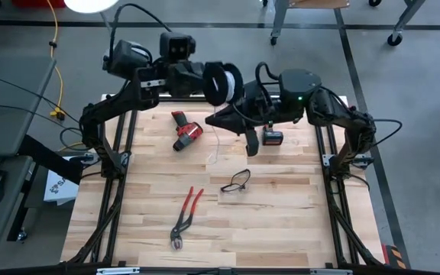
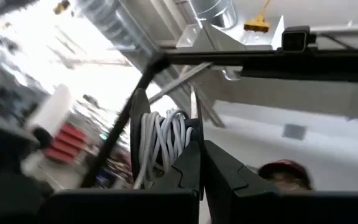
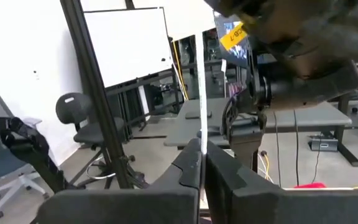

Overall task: Coil cords
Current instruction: Coil the white wire onto the black spool

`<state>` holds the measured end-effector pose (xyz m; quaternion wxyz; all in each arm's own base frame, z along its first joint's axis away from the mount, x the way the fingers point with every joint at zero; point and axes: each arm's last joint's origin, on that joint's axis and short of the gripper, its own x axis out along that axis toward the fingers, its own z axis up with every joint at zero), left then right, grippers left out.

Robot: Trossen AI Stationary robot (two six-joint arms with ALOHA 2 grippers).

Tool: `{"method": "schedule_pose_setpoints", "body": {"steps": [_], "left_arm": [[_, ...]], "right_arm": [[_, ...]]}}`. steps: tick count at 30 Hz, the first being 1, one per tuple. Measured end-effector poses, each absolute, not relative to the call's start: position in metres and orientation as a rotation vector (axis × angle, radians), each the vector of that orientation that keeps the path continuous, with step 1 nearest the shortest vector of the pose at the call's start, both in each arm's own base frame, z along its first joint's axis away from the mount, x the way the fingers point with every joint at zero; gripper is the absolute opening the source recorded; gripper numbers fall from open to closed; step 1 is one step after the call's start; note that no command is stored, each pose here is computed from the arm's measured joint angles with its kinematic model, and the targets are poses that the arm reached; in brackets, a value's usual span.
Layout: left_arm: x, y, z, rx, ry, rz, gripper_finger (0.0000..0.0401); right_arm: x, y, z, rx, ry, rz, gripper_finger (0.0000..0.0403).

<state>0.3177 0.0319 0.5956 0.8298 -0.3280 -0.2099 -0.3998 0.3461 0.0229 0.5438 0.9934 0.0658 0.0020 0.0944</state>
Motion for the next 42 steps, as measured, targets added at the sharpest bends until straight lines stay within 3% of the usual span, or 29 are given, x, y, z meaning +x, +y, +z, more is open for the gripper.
{"method": "schedule_pose_setpoints", "body": {"steps": [12,15,22,25,35,42], "left_arm": [[0.275,0.059,0.615,-0.512,-0.534,-0.692,0.0000],[0.265,0.058,0.621,-0.497,-0.582,-0.680,0.0000],[0.267,0.054,0.620,-0.486,-0.578,-0.684,0.0000],[0.266,0.053,0.621,-0.478,-0.592,-0.695,0.0000],[0.264,0.052,0.623,-0.465,-0.611,-0.707,0.0000],[0.262,0.052,0.624,-0.461,-0.625,-0.724,0.0000]], "right_arm": [[0.338,0.028,0.549,0.157,-0.014,0.131,0.0008],[0.346,0.029,0.542,0.146,0.019,0.118,0.0042],[0.364,0.025,0.530,0.085,0.028,-0.066,0.0165],[0.379,0.023,0.519,0.063,0.050,-0.113,0.0193],[0.403,0.020,0.503,0.055,0.047,-0.122,0.0201],[0.404,0.015,0.506,0.023,0.010,-0.240,0.0201]]}}
